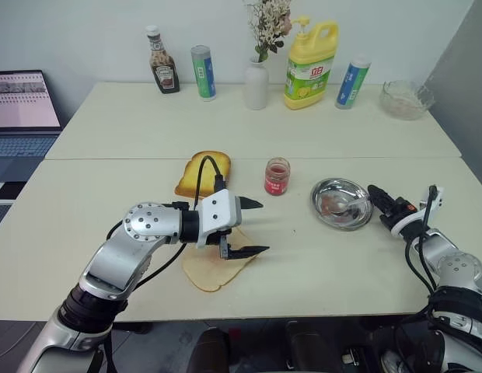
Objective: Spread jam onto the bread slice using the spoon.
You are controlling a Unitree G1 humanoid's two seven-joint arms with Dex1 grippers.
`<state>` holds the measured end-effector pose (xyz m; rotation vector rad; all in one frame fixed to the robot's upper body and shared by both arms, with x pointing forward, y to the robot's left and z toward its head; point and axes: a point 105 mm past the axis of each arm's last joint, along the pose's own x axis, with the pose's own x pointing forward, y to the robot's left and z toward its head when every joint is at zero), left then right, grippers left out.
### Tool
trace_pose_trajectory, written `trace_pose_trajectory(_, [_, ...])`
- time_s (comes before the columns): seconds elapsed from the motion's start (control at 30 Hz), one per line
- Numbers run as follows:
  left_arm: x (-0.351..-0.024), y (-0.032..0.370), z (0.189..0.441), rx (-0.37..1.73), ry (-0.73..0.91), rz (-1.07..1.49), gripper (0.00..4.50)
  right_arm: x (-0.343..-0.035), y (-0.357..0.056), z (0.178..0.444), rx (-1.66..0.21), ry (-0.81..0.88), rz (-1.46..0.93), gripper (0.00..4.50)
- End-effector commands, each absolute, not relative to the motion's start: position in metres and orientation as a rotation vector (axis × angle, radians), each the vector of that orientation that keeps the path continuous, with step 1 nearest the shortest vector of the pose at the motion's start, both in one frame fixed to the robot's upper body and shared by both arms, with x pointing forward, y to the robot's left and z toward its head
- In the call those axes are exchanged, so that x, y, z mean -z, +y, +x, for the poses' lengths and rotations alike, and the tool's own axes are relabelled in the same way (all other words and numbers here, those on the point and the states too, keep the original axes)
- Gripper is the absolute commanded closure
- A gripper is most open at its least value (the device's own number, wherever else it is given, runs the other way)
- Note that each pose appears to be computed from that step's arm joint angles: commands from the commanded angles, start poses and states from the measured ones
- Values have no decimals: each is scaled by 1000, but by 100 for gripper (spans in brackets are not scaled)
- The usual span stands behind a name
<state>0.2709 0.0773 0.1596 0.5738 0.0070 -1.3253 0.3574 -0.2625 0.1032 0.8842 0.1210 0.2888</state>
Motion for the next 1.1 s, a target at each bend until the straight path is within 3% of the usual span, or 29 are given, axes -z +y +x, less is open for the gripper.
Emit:
trace_pose_trajectory(0.03, [-169, 76, 272, 1319, -43, 591, 0, -112, -271, 358, -291, 73, 873, 448])
trace_pose_trajectory(0.33, [-173, 91, 283, 1188, -40, 512, 0, -137, -278, 349, -311, 0, 792, 448])
trace_pose_trajectory(0.47, [-177, 113, 291, 1032, -25, 447, 0, -168, -259, 340, -383, -46, 662, 448])
trace_pose_trajectory(0.63, [-175, 133, 288, 964, 18, 437, 0, -231, -222, 326, -522, -146, 535, 448])
trace_pose_trajectory(0.87, [-177, 139, 299, 908, 39, 434, 0, -288, -151, 349, -681, -238, 358, 448])
trace_pose_trajectory(1.0, [-179, 135, 301, 914, 33, 426, 0, -297, -114, 361, -758, -282, 218, 448])
trace_pose_trajectory(1.1, [-181, 130, 303, 917, 25, 425, 0, -286, -104, 372, -768, -281, 101, 448])
